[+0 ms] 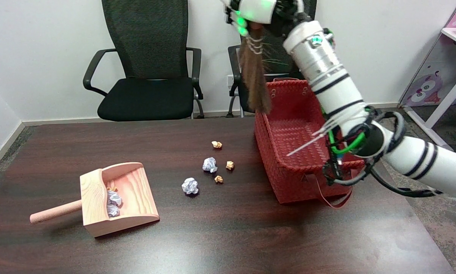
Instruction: Pick up the broom by its handle.
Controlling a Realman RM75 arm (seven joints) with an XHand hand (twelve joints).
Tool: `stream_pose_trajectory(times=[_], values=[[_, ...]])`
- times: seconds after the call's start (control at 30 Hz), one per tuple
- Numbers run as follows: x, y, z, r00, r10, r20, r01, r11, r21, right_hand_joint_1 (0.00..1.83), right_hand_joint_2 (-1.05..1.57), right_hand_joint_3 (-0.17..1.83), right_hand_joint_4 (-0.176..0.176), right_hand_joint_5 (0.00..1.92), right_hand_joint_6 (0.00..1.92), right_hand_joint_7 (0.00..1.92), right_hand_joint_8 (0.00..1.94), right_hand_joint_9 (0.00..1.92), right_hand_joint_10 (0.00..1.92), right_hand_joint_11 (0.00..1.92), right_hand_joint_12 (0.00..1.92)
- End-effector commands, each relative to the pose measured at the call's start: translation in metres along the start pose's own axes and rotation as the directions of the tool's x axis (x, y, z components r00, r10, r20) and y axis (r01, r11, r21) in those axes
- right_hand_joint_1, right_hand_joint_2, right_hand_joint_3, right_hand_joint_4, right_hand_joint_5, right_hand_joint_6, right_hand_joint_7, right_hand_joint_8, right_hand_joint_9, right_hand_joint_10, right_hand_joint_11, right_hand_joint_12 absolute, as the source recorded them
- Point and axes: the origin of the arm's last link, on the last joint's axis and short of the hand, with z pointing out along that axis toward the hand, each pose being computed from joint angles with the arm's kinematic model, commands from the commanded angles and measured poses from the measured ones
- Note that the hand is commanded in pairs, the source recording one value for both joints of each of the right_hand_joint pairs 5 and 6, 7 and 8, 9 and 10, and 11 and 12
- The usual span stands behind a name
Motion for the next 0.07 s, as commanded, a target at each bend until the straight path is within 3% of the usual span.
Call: stream_pose_trajectory(times=[0.03,0.07], values=[[-0.0558,0.0174,0.0432,0.992,0.118,0.042,-0.117,0.993,-0.017,0.85,1.50,1.50,0.176,1.92,1.92,1.92,1.92,1.92,1.92,1.92,1.92],[-0.0570,0.0210,0.0436,0.992,0.118,0.039,-0.117,0.993,-0.025,0.85,1.50,1.50,0.176,1.92,1.92,1.92,1.92,1.92,1.92,1.92,1.92]])
